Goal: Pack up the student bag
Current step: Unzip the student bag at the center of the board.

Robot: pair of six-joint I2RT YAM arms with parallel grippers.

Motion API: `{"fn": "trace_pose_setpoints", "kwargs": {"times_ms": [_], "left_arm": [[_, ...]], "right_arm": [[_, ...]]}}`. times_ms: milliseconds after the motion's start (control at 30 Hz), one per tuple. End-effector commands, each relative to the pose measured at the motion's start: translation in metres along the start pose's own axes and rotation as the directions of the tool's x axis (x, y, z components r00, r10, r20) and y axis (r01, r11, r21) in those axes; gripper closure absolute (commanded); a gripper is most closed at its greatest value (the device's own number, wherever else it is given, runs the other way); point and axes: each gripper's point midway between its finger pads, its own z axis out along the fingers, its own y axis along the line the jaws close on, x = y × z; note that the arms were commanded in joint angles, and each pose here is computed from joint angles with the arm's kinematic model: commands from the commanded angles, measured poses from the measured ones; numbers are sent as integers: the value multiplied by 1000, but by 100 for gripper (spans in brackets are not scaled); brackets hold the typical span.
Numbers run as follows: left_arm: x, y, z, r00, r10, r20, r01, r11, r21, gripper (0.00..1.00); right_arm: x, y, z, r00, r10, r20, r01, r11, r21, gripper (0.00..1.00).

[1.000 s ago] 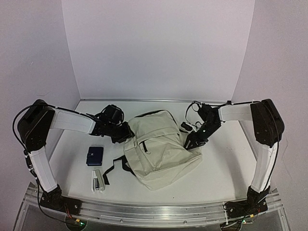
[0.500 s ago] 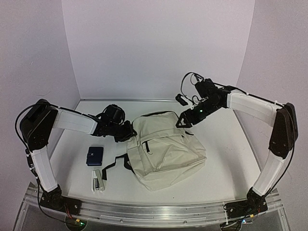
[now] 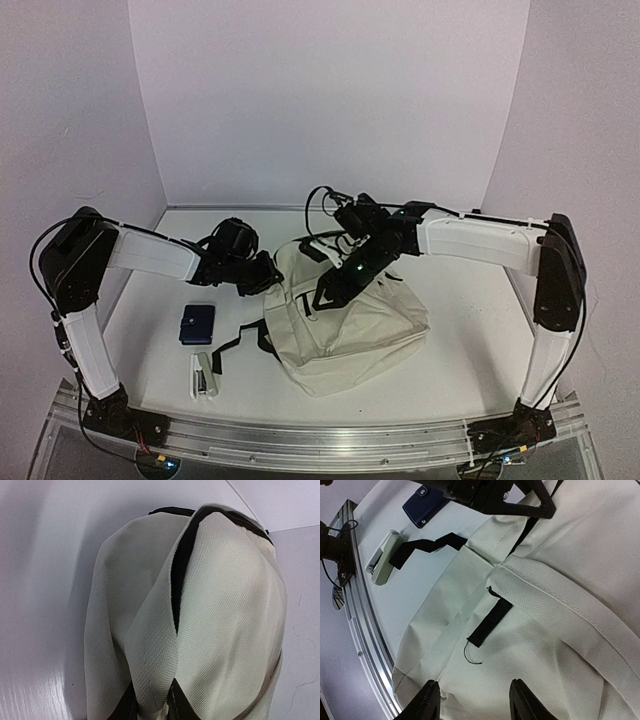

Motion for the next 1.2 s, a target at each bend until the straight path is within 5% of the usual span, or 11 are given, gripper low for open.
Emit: {"fn": "trace_pose_setpoints", "kwargs": {"times_ms": [0,633,933,1167], "left_arm": [[-6,-28,-16,1000,8,28,-10,996,89,84],[-7,-27,-22,999,6,39,-9,996,88,86],[-9,-20,-23,999,4,49,-7,998,57,94],[-14,-3,-27,998,-27,57,26,999,24,100]], "right_arm": [[-23,-2,10,999,-1,46,0,1000,30,54],[-29,-21,55,1000,18,21,-21,985,169,72],[-22,-31,33,1000,-16,25,9,965,263,100],[-19,-48,4,998,-39,40,25,949,314,100]]}}
